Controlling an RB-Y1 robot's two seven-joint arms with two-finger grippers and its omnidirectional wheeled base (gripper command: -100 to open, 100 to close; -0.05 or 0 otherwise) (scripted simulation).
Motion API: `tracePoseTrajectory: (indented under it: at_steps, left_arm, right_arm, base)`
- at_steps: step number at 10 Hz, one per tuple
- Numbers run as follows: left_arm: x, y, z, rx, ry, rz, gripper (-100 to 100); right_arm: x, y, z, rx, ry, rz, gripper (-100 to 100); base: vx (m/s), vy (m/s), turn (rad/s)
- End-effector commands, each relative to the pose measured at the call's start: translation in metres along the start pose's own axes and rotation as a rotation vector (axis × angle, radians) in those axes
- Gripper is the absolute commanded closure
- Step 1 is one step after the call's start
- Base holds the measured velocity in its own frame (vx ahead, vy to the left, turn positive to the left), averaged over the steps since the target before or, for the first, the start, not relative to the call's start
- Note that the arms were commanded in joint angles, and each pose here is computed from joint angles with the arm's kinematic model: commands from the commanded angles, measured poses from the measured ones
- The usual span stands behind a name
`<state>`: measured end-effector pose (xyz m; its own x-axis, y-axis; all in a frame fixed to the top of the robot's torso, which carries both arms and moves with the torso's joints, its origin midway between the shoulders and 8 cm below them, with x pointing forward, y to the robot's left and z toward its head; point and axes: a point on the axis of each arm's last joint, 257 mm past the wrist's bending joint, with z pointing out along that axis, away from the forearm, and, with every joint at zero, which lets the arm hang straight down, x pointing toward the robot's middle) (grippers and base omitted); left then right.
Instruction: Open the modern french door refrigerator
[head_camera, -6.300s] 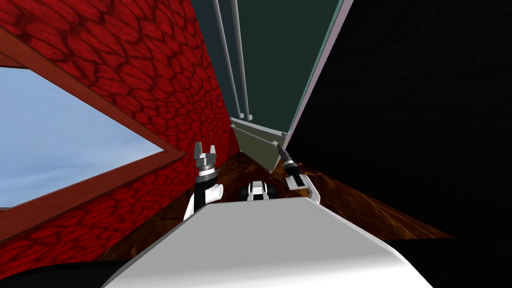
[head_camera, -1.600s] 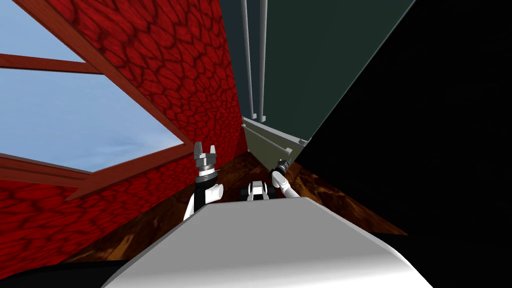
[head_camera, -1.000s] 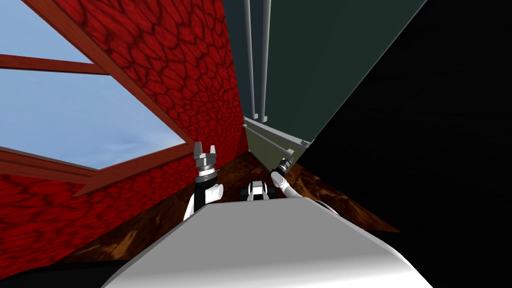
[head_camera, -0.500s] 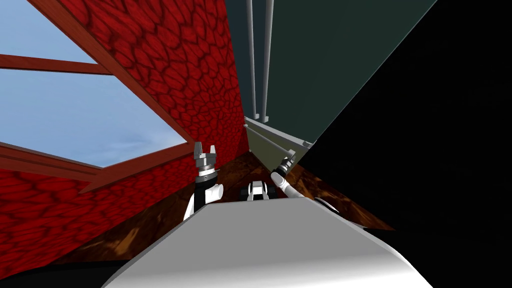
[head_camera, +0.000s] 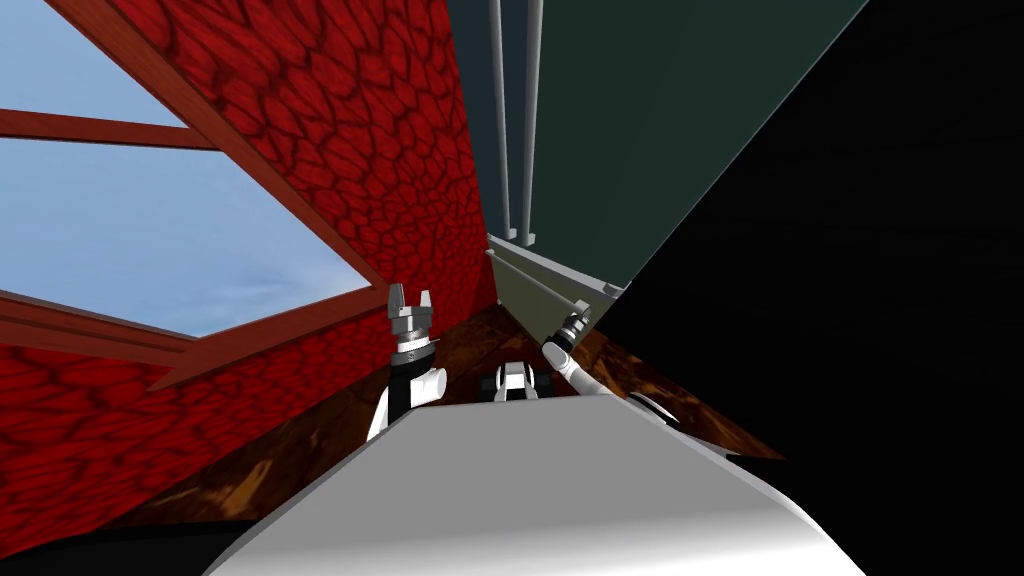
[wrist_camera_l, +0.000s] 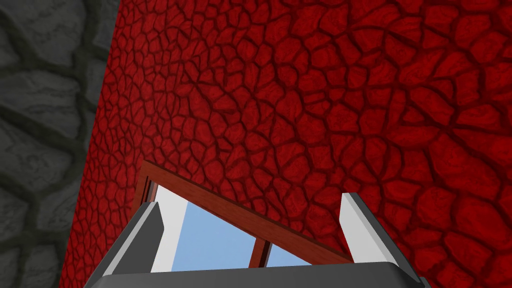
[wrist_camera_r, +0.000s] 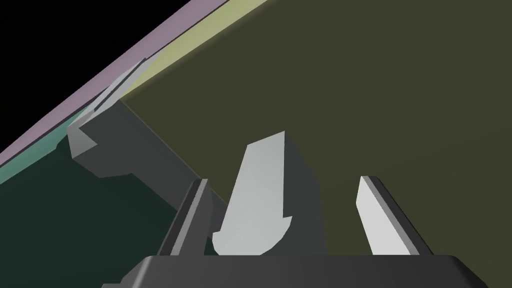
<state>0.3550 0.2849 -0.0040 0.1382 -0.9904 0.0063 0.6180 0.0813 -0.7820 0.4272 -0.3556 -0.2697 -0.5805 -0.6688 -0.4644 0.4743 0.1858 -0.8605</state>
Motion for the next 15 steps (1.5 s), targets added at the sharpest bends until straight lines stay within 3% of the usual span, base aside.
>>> tracePoseTrajectory:
  at_steps: [1, 3, 4, 8, 9, 11, 12, 14, 15]
  left_arm:
    - [0.0, 0.0, 0.0, 0.0, 0.0, 0.0, 0]
    - [0.0, 0.0, 0.0, 0.0, 0.0, 0.0, 0]
    - [0.0, 0.0, 0.0, 0.0, 0.0, 0.0, 0]
    - [0.0, 0.0, 0.0, 0.0, 0.0, -0.001, 0]
    - [0.0, 0.0, 0.0, 0.0, 0.0, -0.001, 0]
    - [0.0, 0.0, 0.0, 0.0, 0.0, 0.0, 0]
    - [0.0, 0.0, 0.0, 0.0, 0.0, 0.0, 0]
    - [0.0, 0.0, 0.0, 0.0, 0.0, 0.0, 0]
    - [0.0, 0.0, 0.0, 0.0, 0.0, 0.0, 0]
  right_arm:
    - [-0.006, 0.0, -0.008, -0.004, -0.002, -0.002, 100]
    - [-0.011, 0.0, -0.014, -0.007, -0.003, -0.004, 100]
    - [-0.007, -0.001, -0.01, 0.0, 0.002, -0.004, 100]
    - [-0.015, 0.001, -0.029, -0.013, 0.0, -0.01, 100]
    - [-0.013, -0.001, -0.025, -0.001, 0.004, -0.009, 100]
    - [-0.029, 0.009, -0.02, -0.035, -0.075, 0.016, 100]
    - [-0.03, 0.01, -0.02, -0.041, -0.079, 0.016, 100]
    - [-0.046, 0.017, -0.014, -0.07, -0.154, 0.04, 100]
    - [-0.048, 0.021, -0.014, -0.082, -0.162, 0.039, 100]
  base:
    - [-0.124, 0.134, -0.004]
    - [-0.114, 0.13, 0.002]
    - [-0.061, 0.06, -0.007]
    - [-0.103, 0.15, -0.005]
    - [-0.072, 0.084, -0.009]
    - [0.002, 0.142, -0.351]
    - [0.021, 0.143, -0.234]
    - [-0.003, 0.155, -0.34]
    - [-0.017, 0.164, -0.227]
